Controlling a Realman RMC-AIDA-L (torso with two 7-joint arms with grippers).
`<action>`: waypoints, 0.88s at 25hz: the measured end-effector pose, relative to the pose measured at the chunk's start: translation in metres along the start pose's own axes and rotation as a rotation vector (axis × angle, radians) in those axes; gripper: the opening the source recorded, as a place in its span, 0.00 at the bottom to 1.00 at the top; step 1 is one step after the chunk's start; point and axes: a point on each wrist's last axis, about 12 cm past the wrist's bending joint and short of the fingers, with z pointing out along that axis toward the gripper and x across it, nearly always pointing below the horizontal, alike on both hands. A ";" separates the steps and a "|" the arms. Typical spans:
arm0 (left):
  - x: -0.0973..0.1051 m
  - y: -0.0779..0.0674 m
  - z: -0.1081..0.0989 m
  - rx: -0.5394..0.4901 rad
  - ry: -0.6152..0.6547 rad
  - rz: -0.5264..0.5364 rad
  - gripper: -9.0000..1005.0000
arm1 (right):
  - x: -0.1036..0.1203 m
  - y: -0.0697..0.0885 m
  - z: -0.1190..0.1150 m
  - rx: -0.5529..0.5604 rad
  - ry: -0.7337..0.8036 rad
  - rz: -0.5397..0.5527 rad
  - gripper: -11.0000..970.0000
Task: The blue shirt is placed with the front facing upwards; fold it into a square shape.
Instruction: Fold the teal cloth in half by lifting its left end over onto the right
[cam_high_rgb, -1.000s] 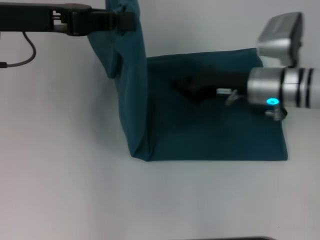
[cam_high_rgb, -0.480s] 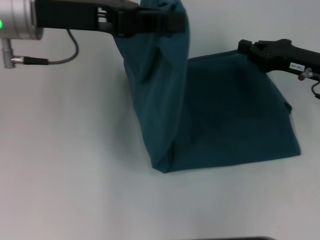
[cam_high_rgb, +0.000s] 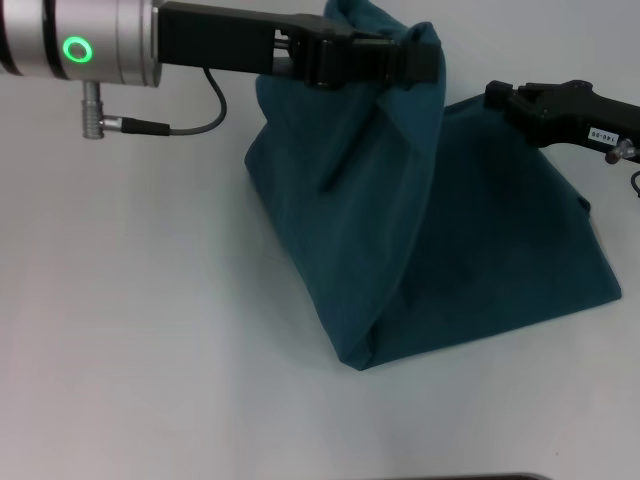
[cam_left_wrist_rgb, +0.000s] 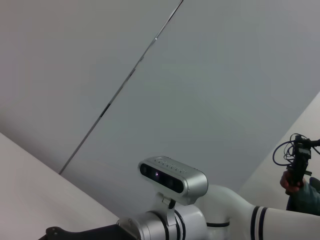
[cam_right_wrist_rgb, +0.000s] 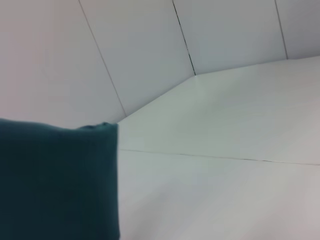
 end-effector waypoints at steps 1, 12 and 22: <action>0.000 0.001 0.002 0.001 0.001 -0.002 0.11 | 0.000 0.000 0.000 -0.001 0.000 0.001 0.02; 0.005 0.010 0.041 -0.001 -0.020 -0.022 0.12 | 0.000 0.000 -0.001 0.000 -0.001 0.022 0.03; 0.028 0.025 0.067 -0.025 -0.050 -0.024 0.12 | -0.003 -0.008 -0.016 0.039 -0.022 0.025 0.14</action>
